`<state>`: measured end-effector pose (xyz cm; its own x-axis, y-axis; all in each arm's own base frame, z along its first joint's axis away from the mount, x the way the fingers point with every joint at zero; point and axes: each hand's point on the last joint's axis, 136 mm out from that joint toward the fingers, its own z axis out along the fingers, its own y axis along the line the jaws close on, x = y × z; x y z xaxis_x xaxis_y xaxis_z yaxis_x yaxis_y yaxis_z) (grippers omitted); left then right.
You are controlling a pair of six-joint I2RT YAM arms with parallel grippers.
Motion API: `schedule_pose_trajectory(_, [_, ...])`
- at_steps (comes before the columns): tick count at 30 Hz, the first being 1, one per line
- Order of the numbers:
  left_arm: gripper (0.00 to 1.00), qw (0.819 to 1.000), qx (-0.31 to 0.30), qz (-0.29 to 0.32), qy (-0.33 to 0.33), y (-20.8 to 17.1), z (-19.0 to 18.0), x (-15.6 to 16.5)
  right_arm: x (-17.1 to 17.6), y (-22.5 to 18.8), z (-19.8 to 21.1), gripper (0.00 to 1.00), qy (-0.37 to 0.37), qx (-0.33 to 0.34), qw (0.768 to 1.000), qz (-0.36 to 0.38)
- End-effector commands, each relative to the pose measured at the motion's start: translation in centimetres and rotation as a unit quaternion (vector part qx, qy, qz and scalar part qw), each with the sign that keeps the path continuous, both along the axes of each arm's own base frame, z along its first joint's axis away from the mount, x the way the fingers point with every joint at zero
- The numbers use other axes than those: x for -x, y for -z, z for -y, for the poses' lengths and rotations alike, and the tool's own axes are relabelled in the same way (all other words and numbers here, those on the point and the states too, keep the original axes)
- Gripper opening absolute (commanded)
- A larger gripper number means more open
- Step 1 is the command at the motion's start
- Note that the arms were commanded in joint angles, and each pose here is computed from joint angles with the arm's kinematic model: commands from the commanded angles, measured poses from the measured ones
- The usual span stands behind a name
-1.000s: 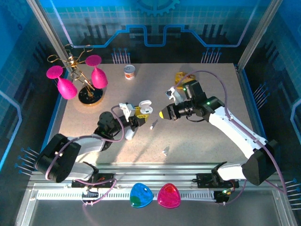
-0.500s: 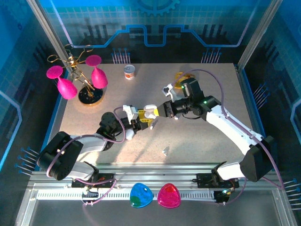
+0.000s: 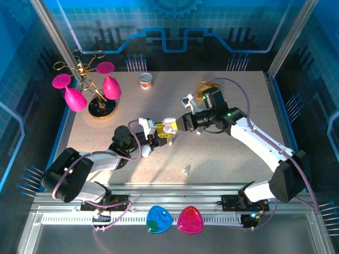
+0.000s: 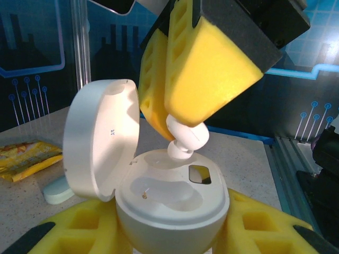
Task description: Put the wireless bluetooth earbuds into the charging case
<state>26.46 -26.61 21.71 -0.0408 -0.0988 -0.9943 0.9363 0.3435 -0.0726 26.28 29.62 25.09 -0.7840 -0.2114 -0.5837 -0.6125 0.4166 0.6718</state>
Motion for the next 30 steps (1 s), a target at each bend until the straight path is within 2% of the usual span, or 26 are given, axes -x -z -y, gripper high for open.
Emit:
schedule_pose_trajectory(1, [0.22, 0.999, 0.027, 0.046, 0.001, -2.9, 0.2, 0.1, 0.8, 1.0, -0.4, 0.12, -0.013, 0.001, 1.000, -0.024])
schedule_pose_trajectory(9, [0.22, 0.998, 0.040, 0.051, 0.003, -3.6, 0.3, -0.1, 0.6, 2.2, 0.0, 0.14, -0.001, 0.026, 0.999, -0.032])
schedule_pose_trajectory(13, [0.22, 0.998, 0.039, 0.048, 0.006, -3.4, 0.4, -0.1, -0.1, 1.5, 0.3, 0.26, 0.017, 0.037, 0.999, -0.018])
schedule_pose_trajectory(20, [0.22, 0.998, 0.036, 0.048, 0.005, -3.2, 0.4, -0.1, -0.4, -0.9, 0.5, 0.33, 0.028, 0.025, 0.999, 0.011])
schedule_pose_trajectory(26, [0.22, 0.998, 0.030, 0.054, -0.008, -2.7, 0.1, -0.3, 0.2, -2.8, 1.8, 0.47, 0.038, 0.004, 0.998, 0.058])
schedule_pose_trajectory(30, [0.22, 0.998, 0.030, 0.058, -0.011, -2.5, -0.1, -0.2, -0.7, -3.2, 4.4, 0.51, 0.089, -0.017, 0.992, 0.083])
